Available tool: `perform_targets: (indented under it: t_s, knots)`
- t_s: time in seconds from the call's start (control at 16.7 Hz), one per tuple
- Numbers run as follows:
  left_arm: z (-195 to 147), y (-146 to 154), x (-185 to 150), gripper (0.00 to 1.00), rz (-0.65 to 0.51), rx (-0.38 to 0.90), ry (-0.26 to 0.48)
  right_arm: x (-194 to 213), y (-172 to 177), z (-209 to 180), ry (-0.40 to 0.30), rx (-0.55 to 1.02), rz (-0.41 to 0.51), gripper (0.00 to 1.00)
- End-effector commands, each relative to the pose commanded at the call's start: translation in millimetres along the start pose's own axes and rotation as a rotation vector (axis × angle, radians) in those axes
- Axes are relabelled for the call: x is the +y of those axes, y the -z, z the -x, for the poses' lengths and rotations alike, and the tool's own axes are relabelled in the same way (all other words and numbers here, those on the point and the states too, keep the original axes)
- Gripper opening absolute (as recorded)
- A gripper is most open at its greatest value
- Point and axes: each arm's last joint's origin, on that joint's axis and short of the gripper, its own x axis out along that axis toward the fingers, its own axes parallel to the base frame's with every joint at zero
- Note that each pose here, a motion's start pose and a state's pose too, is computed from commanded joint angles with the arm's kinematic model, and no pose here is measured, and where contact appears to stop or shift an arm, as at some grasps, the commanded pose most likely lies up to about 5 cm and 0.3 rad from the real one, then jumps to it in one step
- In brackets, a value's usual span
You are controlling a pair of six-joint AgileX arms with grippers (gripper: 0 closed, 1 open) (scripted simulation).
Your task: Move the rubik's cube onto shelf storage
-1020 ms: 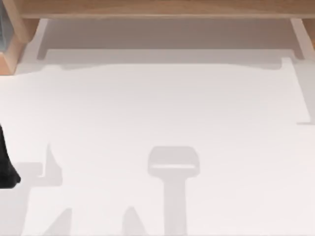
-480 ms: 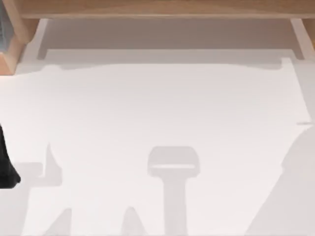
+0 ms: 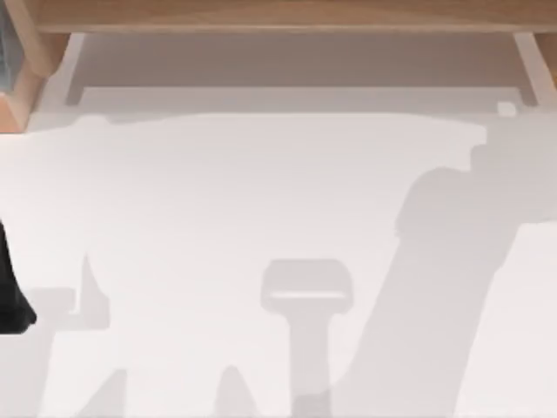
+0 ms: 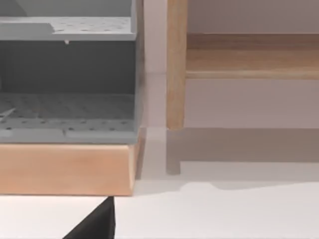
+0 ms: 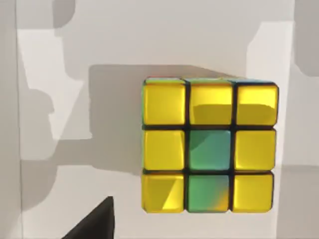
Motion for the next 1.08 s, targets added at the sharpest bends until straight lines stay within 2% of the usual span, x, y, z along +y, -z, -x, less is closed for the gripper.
perform_targets:
  t_s: [0.12,0.48,0.84,1.08]
  knots:
    - [0,0,0,1.00,0.000,0.000,0.000,5,1,-9,-0.021,0.043,-0.016,1.00]
    - [0,0,0,1.00,0.000,0.000,0.000,3,2,-9,-0.020,0.042,-0.017,1.00]
    - [0,0,0,1.00,0.000,0.000,0.000,5,-3,-62,-0.021,0.042,-0.016,1.00]
    - [0,0,0,1.00,0.000,0.000,0.000,6,-4,-70,-0.021,0.043,-0.016,1.00]
